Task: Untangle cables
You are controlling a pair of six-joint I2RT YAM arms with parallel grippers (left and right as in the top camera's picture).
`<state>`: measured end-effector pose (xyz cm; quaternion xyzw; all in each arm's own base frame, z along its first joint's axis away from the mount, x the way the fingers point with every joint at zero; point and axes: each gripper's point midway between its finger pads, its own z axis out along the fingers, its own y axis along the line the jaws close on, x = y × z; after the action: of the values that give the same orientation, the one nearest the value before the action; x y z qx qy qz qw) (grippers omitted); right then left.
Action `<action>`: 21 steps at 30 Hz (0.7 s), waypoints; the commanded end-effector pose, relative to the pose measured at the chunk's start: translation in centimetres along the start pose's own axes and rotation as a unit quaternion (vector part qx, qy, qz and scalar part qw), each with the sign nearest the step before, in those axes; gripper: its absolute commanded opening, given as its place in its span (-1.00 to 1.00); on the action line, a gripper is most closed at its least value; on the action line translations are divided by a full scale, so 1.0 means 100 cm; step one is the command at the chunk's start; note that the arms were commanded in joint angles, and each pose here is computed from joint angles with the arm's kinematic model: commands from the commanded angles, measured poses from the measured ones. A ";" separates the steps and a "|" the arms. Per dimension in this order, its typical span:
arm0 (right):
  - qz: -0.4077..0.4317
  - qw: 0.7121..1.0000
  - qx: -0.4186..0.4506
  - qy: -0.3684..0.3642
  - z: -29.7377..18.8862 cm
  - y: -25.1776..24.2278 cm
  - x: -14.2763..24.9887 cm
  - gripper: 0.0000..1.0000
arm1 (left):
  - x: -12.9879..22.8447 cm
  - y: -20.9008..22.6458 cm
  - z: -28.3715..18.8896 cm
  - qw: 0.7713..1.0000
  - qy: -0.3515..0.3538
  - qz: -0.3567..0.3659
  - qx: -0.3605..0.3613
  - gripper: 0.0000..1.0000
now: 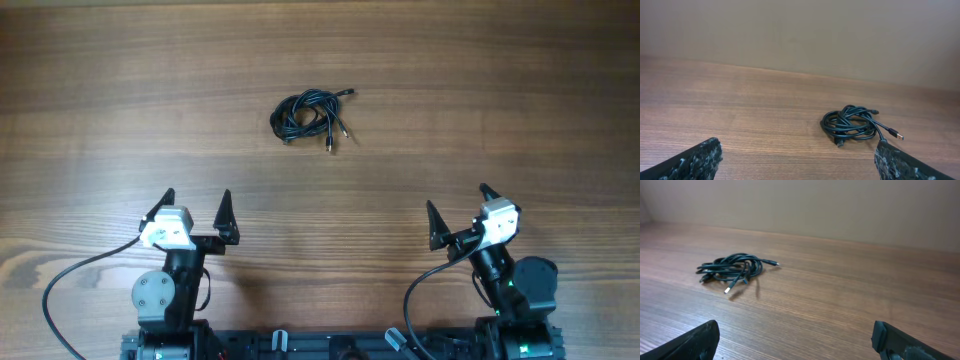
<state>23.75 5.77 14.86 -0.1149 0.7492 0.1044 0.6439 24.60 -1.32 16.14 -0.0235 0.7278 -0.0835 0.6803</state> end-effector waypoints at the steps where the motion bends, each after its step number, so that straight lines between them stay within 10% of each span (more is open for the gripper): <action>1: 0.000 0.999 -0.046 -0.019 -0.003 0.016 -0.016 1.00 | -0.007 -0.005 -0.001 1.000 -0.013 0.012 0.014 1.00; 8: 0.044 0.994 -0.099 -0.026 -0.010 0.034 -0.052 1.00 | -0.050 -0.023 -0.007 0.999 -0.007 0.012 0.046 1.00; 21: 0.120 0.968 -0.124 0.184 0.021 0.035 -0.137 1.00 | -0.105 -0.052 0.046 0.946 0.309 -0.067 0.079 1.00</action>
<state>25.56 9.72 25.95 -0.1193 0.8362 0.2370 0.4800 27.56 -4.97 25.41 0.0067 0.8713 -0.1759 0.4581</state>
